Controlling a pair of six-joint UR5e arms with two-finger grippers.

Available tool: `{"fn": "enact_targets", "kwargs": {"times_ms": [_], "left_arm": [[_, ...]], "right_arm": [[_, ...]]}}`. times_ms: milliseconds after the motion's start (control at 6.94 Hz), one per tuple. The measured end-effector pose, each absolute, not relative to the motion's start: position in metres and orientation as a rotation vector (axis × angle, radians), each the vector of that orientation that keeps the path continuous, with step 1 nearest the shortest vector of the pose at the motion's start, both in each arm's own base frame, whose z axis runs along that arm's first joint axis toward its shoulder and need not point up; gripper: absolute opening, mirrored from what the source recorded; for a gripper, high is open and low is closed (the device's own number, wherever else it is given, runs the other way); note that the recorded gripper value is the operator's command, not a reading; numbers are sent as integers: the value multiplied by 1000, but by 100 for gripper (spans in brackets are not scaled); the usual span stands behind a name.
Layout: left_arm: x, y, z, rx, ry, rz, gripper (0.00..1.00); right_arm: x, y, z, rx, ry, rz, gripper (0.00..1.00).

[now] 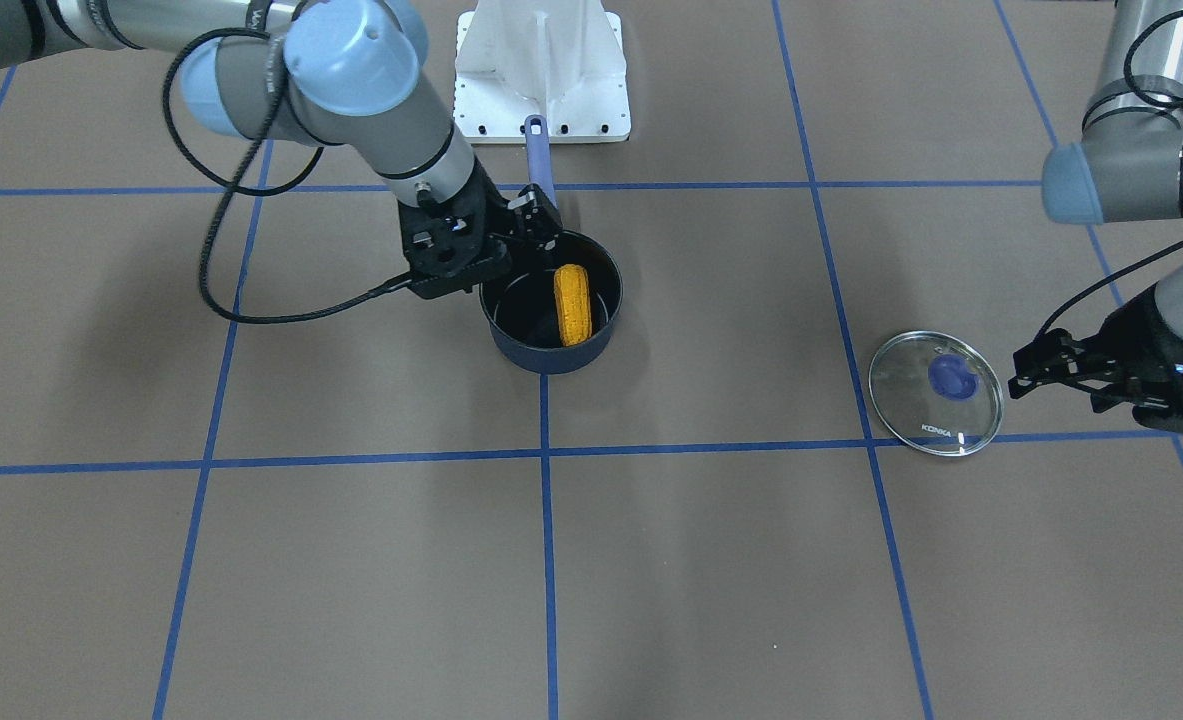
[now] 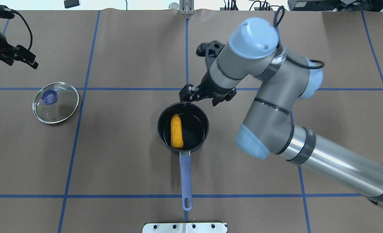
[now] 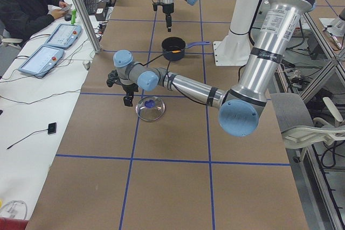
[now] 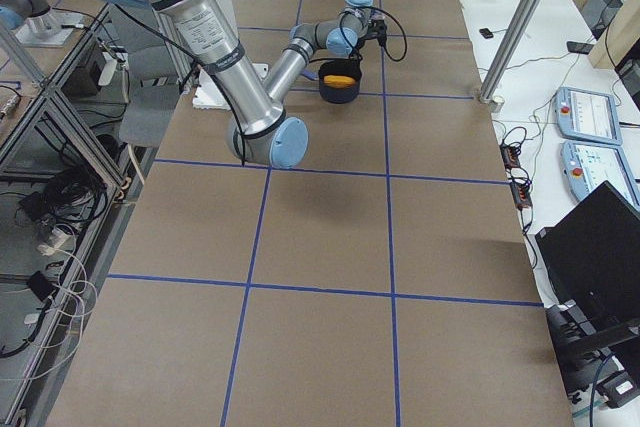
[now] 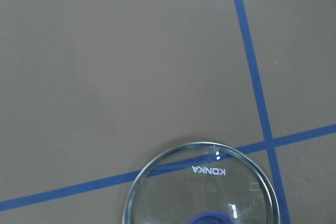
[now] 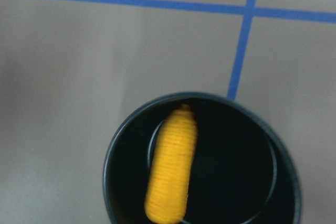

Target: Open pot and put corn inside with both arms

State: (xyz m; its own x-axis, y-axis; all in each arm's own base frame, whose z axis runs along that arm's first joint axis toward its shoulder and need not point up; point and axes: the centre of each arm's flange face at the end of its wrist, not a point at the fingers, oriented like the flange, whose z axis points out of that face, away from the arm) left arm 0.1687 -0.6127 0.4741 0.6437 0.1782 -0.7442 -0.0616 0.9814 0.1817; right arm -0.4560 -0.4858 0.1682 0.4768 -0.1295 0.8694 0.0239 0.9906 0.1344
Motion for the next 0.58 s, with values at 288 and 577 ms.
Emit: {"fn": "enact_targets", "kwargs": {"times_ms": [288,577], "left_arm": [[127,-613,488,187,842,150,100],[69,-613,513,221,788,219,100]], "right_arm": [[-374,-542,217,185,-1001,-7,100],[-307,-569,277,207,-885,12,100]]}}
